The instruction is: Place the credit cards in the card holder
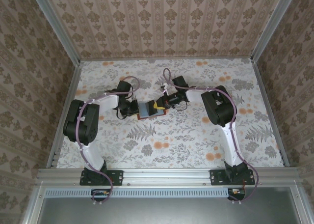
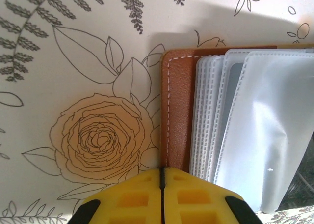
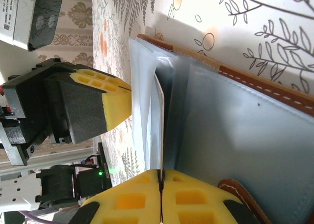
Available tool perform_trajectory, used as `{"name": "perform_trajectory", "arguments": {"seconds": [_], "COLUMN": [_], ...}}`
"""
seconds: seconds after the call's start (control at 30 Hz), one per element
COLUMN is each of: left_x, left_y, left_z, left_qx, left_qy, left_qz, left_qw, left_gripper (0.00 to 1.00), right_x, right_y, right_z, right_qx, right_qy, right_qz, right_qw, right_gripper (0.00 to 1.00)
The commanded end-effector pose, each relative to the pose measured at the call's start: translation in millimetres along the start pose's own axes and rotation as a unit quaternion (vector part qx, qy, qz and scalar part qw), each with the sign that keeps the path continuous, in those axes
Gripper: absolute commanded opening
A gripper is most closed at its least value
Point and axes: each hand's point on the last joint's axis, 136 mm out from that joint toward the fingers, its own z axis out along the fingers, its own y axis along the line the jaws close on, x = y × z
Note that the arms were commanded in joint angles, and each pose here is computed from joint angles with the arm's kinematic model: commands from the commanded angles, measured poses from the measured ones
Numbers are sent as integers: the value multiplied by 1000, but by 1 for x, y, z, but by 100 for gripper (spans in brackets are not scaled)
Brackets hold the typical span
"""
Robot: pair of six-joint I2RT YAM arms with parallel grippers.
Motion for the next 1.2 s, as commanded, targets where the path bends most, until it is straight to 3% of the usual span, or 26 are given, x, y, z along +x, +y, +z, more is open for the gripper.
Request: {"name": "perform_trajectory", "arguments": {"seconds": [0.0,0.2,0.67,0.83,1.17], "left_x": [23,22,24,23,23], "left_y": [20,16,12,12,5], "left_z": [25,25,32,30,25], "left_qx": [-32,-30,-16,-15,13], "left_qy": [48,49,58,53,45], "left_qz": [2,5,4,2,-4], "left_qw": [998,998,998,998,999], "left_gripper": [7,7,6,6,6], "right_x": [-2,-9,-7,4,15], "right_y": [-5,-11,-5,4,2], "right_z": [-1,-7,17,30,61], "right_qx": [21,36,-4,-25,5], "right_qy": [-4,-10,-61,-39,-17], "right_qz": [-10,-8,36,52,69], "right_qw": [1000,999,998,998,997], "right_gripper": [8,8,7,10,13]}}
